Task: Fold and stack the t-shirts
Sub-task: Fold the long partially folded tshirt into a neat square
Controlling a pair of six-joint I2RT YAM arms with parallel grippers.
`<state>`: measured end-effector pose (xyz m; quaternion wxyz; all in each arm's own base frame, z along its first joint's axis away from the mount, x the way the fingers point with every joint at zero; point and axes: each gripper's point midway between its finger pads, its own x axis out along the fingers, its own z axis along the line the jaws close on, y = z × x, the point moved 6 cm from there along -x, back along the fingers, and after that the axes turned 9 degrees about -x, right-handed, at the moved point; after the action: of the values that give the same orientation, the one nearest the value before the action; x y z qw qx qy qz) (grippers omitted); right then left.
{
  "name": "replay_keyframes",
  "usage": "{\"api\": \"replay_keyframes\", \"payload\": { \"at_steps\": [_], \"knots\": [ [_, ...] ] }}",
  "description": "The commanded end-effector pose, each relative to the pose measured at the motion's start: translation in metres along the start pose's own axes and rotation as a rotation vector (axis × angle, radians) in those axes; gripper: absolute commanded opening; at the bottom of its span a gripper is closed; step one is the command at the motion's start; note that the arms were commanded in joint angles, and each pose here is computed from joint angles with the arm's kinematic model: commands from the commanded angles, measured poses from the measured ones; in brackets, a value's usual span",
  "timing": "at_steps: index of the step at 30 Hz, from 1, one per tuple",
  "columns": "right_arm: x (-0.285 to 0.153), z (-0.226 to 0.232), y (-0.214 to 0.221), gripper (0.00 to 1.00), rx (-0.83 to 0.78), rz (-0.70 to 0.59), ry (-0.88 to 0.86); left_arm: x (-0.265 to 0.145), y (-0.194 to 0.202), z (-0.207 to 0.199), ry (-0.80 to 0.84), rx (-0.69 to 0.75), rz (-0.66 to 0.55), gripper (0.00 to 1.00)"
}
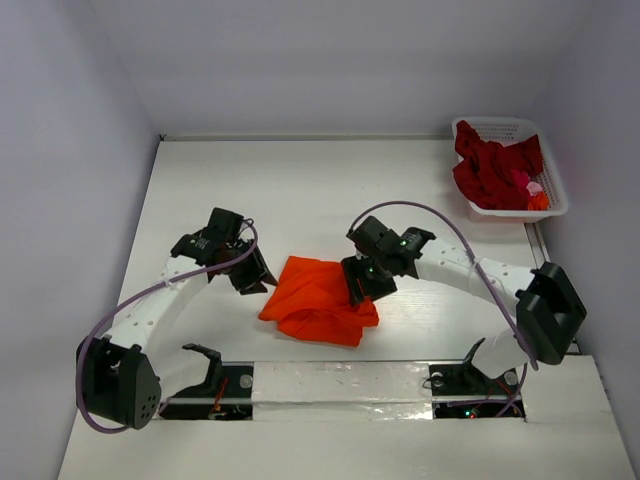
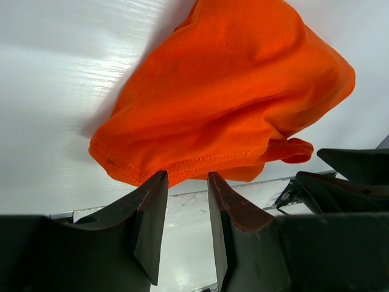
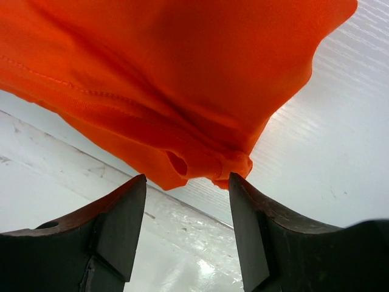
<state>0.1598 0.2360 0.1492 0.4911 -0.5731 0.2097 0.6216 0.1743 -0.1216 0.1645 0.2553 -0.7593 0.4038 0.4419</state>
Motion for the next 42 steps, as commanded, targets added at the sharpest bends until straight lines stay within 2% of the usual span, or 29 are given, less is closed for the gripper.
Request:
{"api": "replay_keyframes", "payload": {
  "at_steps": [1, 6, 12, 13, 16, 29, 42],
  "knots": [
    [0.007, 0.004, -0.010, 0.62, -0.019, -0.023, 0.003, -0.002, 0.002, -0.002, 0.011, 0.017, 0.008, 0.29],
    [0.018, 0.003, -0.012, 0.59, -0.018, -0.008, 0.004, -0.002, 0.003, -0.001, 0.014, 0.016, 0.008, 0.29],
    [0.022, 0.001, -0.007, 0.38, 0.001, 0.010, 0.016, -0.002, 0.004, 0.000, 0.012, 0.013, 0.011, 0.29],
    [0.020, 0.000, -0.007, 0.30, 0.003, 0.006, 0.019, -0.002, 0.004, 0.000, 0.011, 0.012, 0.010, 0.29],
    [0.010, -0.002, -0.005, 0.00, 0.011, -0.006, 0.044, -0.001, 0.004, 0.001, 0.009, 0.013, 0.010, 0.29],
    [-0.023, 0.006, 0.027, 0.00, -0.038, 0.019, -0.012, 0.001, -0.001, -0.004, 0.009, 0.018, 0.006, 0.30],
    [-0.025, 0.013, 0.054, 0.00, -0.139, 0.103, -0.047, 0.002, -0.006, -0.008, -0.004, 0.030, 0.002, 0.30]
  ]
}}
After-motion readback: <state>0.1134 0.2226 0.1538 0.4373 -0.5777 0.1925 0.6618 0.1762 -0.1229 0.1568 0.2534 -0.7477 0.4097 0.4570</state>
